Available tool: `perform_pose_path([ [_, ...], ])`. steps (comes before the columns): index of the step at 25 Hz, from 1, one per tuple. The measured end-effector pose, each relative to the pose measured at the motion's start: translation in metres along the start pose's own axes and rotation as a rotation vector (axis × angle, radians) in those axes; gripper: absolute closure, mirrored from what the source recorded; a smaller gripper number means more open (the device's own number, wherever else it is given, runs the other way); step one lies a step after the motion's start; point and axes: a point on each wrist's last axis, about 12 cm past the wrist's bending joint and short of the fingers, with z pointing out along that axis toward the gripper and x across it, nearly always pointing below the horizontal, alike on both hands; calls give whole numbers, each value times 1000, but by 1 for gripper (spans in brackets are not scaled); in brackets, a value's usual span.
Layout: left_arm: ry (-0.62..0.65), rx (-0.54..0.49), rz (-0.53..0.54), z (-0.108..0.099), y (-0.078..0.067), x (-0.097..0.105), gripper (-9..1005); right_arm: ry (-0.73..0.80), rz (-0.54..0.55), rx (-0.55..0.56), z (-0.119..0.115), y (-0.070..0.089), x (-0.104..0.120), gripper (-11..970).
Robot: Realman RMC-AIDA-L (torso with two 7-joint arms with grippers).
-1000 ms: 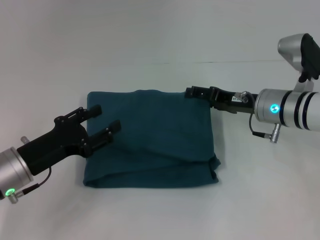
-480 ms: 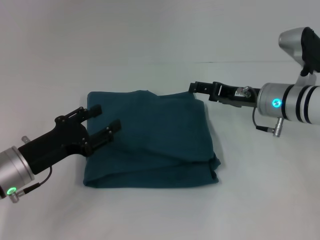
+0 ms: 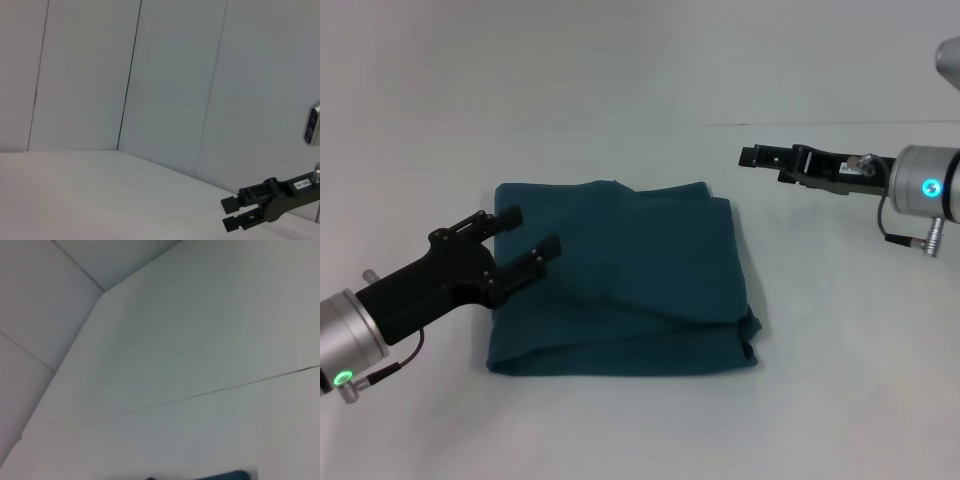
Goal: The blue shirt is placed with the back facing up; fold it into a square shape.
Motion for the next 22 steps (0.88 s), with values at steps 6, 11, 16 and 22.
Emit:
perform_pose_path([
  [6, 4, -15, -22, 0, 2, 0, 301, 51, -31, -90, -16, 1, 1, 93],
  [11, 6, -33, -33, -1, 3, 2, 301, 123, -27, -154, -27, 1, 10, 92],
  [16, 8, -40, -36, -3, 3, 3, 302, 215, -2, -191, -38, -2, 22, 92],
  [22, 3, -73, -45, -7, 6, 4, 302, 315, 36, -230, -47, -3, 39, 92],
])
